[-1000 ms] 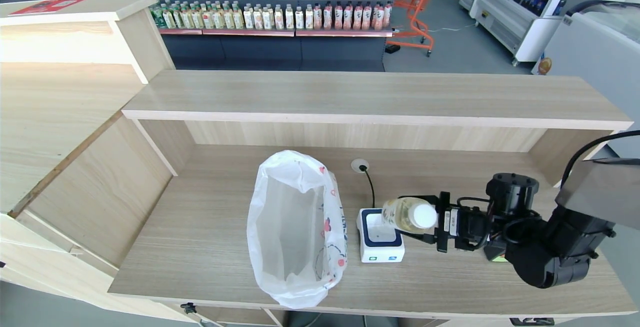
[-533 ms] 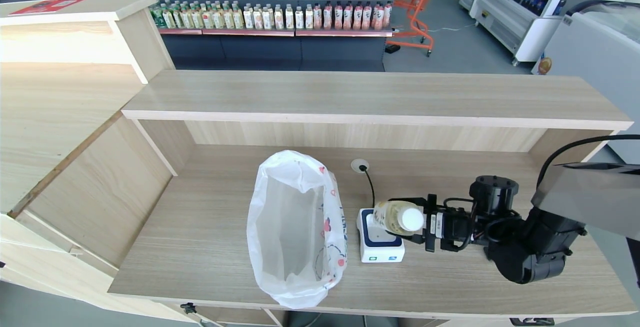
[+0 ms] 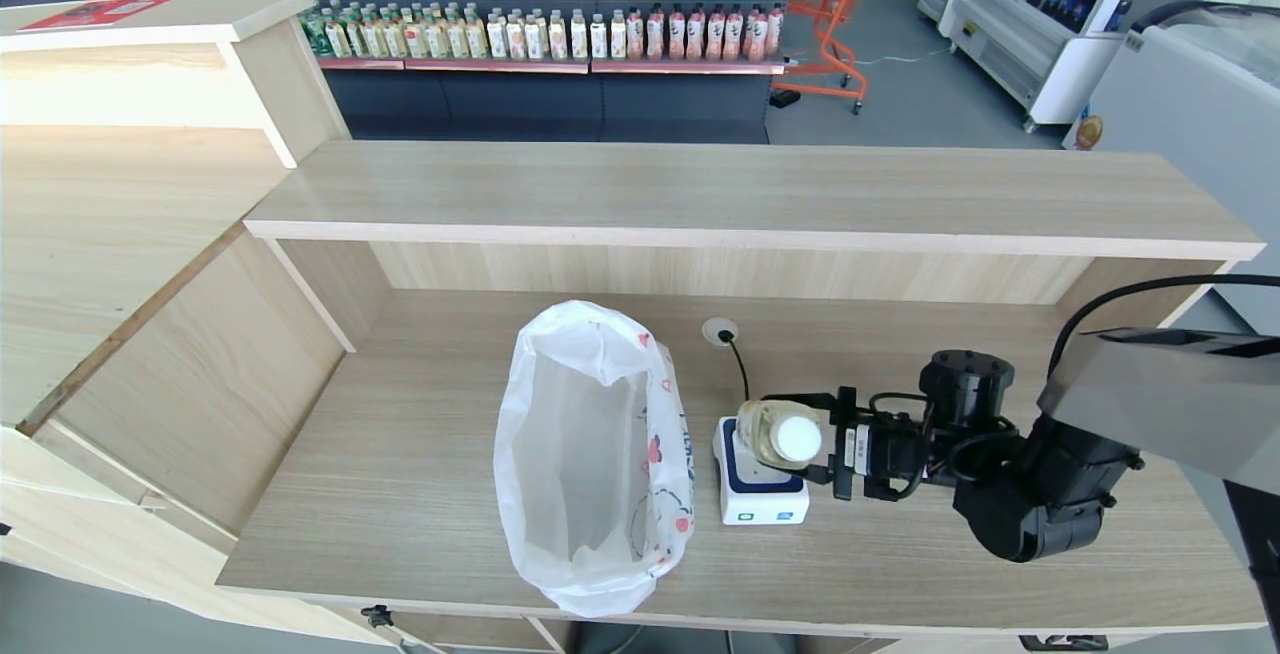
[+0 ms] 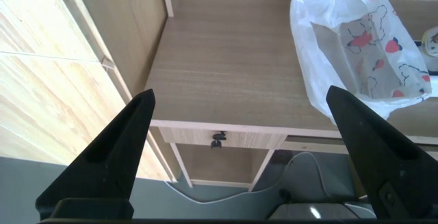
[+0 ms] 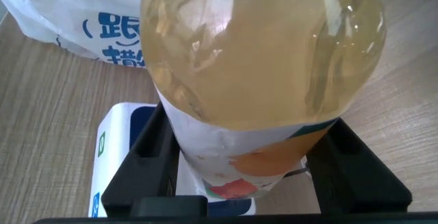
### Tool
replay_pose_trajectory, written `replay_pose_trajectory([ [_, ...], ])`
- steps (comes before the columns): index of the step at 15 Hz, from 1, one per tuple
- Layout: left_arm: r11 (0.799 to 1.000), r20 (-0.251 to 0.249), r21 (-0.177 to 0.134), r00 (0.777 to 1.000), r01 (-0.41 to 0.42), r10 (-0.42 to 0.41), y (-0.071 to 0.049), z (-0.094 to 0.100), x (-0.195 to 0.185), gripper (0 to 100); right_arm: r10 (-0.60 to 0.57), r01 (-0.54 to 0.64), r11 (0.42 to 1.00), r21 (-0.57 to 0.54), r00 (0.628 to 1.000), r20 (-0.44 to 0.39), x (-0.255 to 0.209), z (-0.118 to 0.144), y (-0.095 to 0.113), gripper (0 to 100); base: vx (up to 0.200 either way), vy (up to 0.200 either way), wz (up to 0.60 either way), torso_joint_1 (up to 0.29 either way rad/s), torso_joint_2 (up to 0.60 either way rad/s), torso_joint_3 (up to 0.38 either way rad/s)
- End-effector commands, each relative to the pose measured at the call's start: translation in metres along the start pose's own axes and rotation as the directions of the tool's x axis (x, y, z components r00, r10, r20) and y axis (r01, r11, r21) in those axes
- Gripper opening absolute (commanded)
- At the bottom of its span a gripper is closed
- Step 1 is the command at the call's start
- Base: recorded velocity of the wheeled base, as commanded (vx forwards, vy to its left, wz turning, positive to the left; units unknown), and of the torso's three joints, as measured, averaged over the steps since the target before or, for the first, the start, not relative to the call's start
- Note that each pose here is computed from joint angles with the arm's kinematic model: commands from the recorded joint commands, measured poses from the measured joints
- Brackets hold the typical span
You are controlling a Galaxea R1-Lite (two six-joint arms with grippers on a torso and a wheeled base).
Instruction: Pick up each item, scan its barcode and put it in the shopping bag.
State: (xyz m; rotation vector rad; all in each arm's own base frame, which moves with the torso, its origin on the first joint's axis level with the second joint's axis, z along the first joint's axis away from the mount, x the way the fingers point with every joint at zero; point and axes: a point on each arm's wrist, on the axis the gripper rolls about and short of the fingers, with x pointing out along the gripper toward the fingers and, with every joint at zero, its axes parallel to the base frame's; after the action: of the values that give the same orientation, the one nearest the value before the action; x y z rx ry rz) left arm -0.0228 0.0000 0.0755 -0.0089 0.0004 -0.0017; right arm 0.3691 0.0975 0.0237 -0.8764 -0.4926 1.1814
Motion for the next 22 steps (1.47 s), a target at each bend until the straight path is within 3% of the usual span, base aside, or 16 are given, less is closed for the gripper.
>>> replay_pose_trajectory([
  [1, 1.0, 0.0, 0.0, 1.0, 0.0, 0.0, 0.0, 0.0, 0.0, 100, -0.006, 0.006, 1.0, -0.003, 1.0, -0.002, -0.001, 0.002, -0.003, 0, 0.0, 0.0, 0.0, 0.0, 0.0, 0.0],
  [5, 1.0, 0.0, 0.0, 1.0, 0.0, 0.0, 0.0, 0.0, 0.0, 100, -0.044, 0.044, 0.999, 0.026, 0.999, -0.011, -0.012, 0.009, -0.019, 0, 0.0, 0.0, 0.0, 0.0, 0.0, 0.0],
  [7, 1.0, 0.0, 0.0, 1.0, -0.002, 0.002, 0.0, 0.0, 0.0, 100, -0.13, 0.127, 0.986, 0.109, 0.992, 0.012, -0.035, 0.053, -0.06, 0, 0.0, 0.0, 0.0, 0.0, 0.0, 0.0],
  [9, 1.0, 0.0, 0.0, 1.0, 0.0, 0.0, 0.0, 0.0, 0.0, 100, -0.175, 0.173, 0.965, 0.195, 0.985, -0.007, -0.058, 0.08, -0.071, 0, 0.0, 0.0, 0.0, 0.0, 0.0, 0.0],
  [10, 1.0, 0.0, 0.0, 1.0, 0.0, 0.0, 0.0, 0.0, 0.0, 100, -0.235, 0.244, 0.93, 0.275, 0.97, -0.067, -0.08, 0.101, -0.073, 0, 0.0, 0.0, 0.0, 0.0, 0.0, 0.0],
  [12, 1.0, 0.0, 0.0, 1.0, 0.0, 0.0, 0.0, 0.0, 0.0, 100, -0.353, 0.401, 0.807, 0.434, 0.916, -0.189, -0.101, 0.129, -0.067, 0, 0.0, 0.0, 0.0, 0.0, 0.0, 0.0],
  [14, 1.0, 0.0, 0.0, 1.0, 0.0, 0.0, 0.0, 0.0, 0.0, 100, -0.473, 0.528, 0.594, 0.607, 0.84, -0.267, -0.1, 0.162, -0.068, 0, 0.0, 0.0, 0.0, 0.0, 0.0, 0.0],
  [15, 1.0, 0.0, 0.0, 1.0, 0.0, 0.0, 0.0, 0.0, 0.0, 100, -0.492, 0.547, 0.522, 0.655, 0.82, -0.293, -0.096, 0.17, -0.066, 0, 0.0, 0.0, 0.0, 0.0, 0.0, 0.0],
  [16, 1.0, 0.0, 0.0, 1.0, 0.0, 0.0, 0.0, 0.0, 0.0, 100, -0.491, 0.575, 0.412, 0.707, 0.794, -0.359, -0.092, 0.18, -0.062, 0, 0.0, 0.0, 0.0, 0.0, 0.0, 0.0],
  [19, 1.0, 0.0, 0.0, 1.0, 0.0, 0.0, 0.0, 0.0, 0.0, 100, -0.422, 0.547, 0.281, 0.789, 0.808, -0.41, -0.086, 0.189, -0.052, 0, 0.0, 0.0, 0.0, 0.0, 0.0, 0.0],
  [22, 1.0, 0.0, 0.0, 1.0, 0.0, 0.0, 0.0, 0.0, 0.0, 100, -0.384, 0.553, 0.241, 0.798, 0.809, -0.445, -0.083, 0.189, -0.039, 0, 0.0, 0.0, 0.0, 0.0, 0.0, 0.0],
])
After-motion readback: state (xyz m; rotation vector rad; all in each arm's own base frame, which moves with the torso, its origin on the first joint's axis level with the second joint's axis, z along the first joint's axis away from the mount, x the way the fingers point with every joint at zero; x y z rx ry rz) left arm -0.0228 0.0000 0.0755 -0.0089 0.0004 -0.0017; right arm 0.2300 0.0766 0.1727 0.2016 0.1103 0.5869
